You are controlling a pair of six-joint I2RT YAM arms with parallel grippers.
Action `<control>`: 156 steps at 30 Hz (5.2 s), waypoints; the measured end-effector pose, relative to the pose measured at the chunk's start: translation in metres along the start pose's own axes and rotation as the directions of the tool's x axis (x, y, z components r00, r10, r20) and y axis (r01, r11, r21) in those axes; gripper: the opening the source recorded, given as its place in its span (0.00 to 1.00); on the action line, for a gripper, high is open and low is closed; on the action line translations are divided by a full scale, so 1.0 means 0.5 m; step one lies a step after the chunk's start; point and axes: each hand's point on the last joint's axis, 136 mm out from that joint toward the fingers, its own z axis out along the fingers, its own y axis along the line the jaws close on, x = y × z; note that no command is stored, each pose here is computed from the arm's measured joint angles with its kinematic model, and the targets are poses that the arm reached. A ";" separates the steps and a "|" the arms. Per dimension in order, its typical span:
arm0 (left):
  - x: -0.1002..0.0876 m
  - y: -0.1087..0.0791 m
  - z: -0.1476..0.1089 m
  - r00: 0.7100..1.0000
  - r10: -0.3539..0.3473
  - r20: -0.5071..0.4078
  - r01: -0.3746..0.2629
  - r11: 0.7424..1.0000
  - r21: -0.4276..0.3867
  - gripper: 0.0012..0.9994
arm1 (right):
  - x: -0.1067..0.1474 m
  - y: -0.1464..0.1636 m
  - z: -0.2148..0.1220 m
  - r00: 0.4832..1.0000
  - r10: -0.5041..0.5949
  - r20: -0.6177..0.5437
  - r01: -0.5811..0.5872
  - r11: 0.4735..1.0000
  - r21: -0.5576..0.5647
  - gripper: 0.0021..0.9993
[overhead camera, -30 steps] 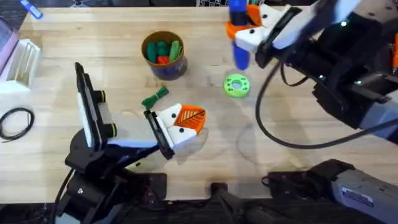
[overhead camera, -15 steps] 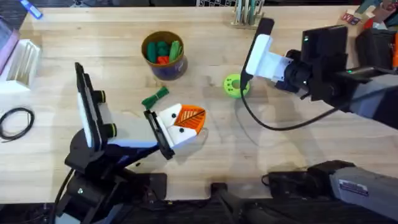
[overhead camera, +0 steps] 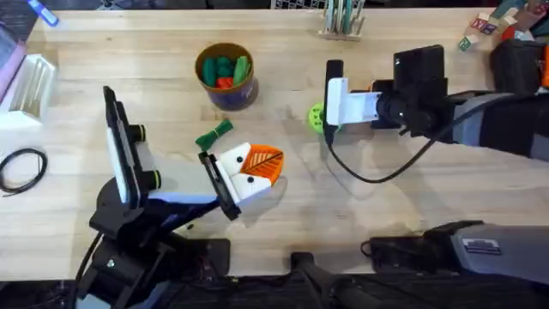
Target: Pick up the gripper from the table and insert it into the empty holder that is missing its gripper. Then pick up a screw, insert it into the mounting hole, and use the screwdriver to tighten it. Finally, clean up the table by picking up the vegetable and placing it into the bucket.
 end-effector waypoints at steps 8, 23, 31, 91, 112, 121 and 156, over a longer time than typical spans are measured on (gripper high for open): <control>0.000 0.000 0.000 1.000 0.000 0.000 0.000 1.000 0.000 0.00 | -0.022 -0.026 -0.019 1.000 0.010 0.013 -0.010 1.000 0.011 0.99; 0.000 0.000 0.000 1.000 0.000 0.000 0.000 1.000 0.001 0.96 | -0.022 -0.082 -0.084 0.887 0.454 0.083 -0.460 0.883 0.086 0.99; -0.020 -0.002 0.000 0.999 0.025 0.039 -0.025 1.000 0.002 0.99 | -0.023 -0.155 -0.171 0.652 0.717 0.247 -0.755 0.643 0.127 0.99; 0.221 0.356 -0.097 0.440 -0.568 -0.696 -0.089 0.743 -0.663 0.51 | -0.020 -0.153 -0.202 0.489 0.826 0.280 -0.869 0.490 0.071 0.99; -0.042 0.356 -0.031 0.556 -0.478 -0.680 -0.053 0.796 -0.603 0.02 | -0.020 -0.153 -0.202 0.486 0.828 0.280 -0.870 0.487 0.070 0.99; -0.170 0.470 0.065 0.819 -0.321 -0.476 -0.086 0.751 -0.654 0.02 | -0.020 -0.153 -0.202 0.486 0.828 0.280 -0.871 0.487 0.070 0.99; -0.245 0.373 -0.065 0.797 -0.468 -0.382 -0.019 0.613 -0.790 0.99 | 0.013 -0.157 -0.399 0.257 0.934 0.247 -0.963 0.268 -0.013 0.99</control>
